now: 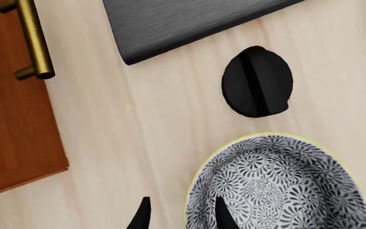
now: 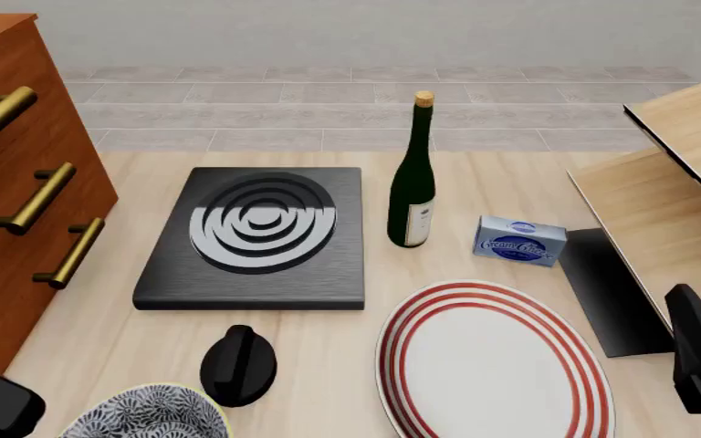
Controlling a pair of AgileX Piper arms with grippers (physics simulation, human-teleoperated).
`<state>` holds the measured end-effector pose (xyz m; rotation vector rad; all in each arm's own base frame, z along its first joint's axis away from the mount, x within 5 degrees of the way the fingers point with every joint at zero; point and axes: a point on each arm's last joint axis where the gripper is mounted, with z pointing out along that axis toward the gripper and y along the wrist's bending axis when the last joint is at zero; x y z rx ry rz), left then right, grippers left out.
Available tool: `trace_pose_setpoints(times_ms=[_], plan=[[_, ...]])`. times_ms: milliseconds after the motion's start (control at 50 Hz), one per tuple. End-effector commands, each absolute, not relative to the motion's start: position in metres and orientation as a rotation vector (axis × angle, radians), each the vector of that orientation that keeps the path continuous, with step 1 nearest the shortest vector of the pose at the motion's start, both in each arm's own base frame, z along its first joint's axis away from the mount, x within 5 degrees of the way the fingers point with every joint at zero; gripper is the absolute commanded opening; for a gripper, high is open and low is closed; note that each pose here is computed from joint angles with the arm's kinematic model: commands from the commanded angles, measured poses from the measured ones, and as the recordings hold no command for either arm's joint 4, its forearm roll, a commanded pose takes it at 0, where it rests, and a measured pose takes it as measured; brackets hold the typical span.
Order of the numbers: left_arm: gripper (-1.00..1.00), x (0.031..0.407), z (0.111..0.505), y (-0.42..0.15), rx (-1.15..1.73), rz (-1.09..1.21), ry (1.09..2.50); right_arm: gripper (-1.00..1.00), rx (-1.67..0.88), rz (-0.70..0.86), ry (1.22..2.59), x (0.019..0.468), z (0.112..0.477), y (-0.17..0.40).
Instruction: Put the bowl on the top of the cabinet.
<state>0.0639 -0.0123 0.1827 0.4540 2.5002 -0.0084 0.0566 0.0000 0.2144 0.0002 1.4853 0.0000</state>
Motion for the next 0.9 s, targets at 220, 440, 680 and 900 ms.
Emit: trace_pose_setpoints(times_ms=[220, 440, 680, 900], plan=[[1.00, 0.065, 0.172, -0.013, 0.470, -0.011, 2.508, 1.00, 0.000, 0.000, 1.485, 0.057, 0.214, 0.000], [1.00, 0.064, 0.171, -0.014, 0.477, -0.021, 2.518, 1.00, 0.000, 0.000, 1.486, 0.057, 0.214, 0.000], [1.00, 0.066, 0.166, -0.014, 0.483, -0.017, 2.523, 1.00, 0.001, 0.000, 1.485, 0.057, 0.214, 0.000], [-1.00, 0.072, 0.186, -0.012, 0.439, 0.016, 2.434, 1.00, 0.000, 0.000, 1.485, 0.057, 0.214, 0.000]])
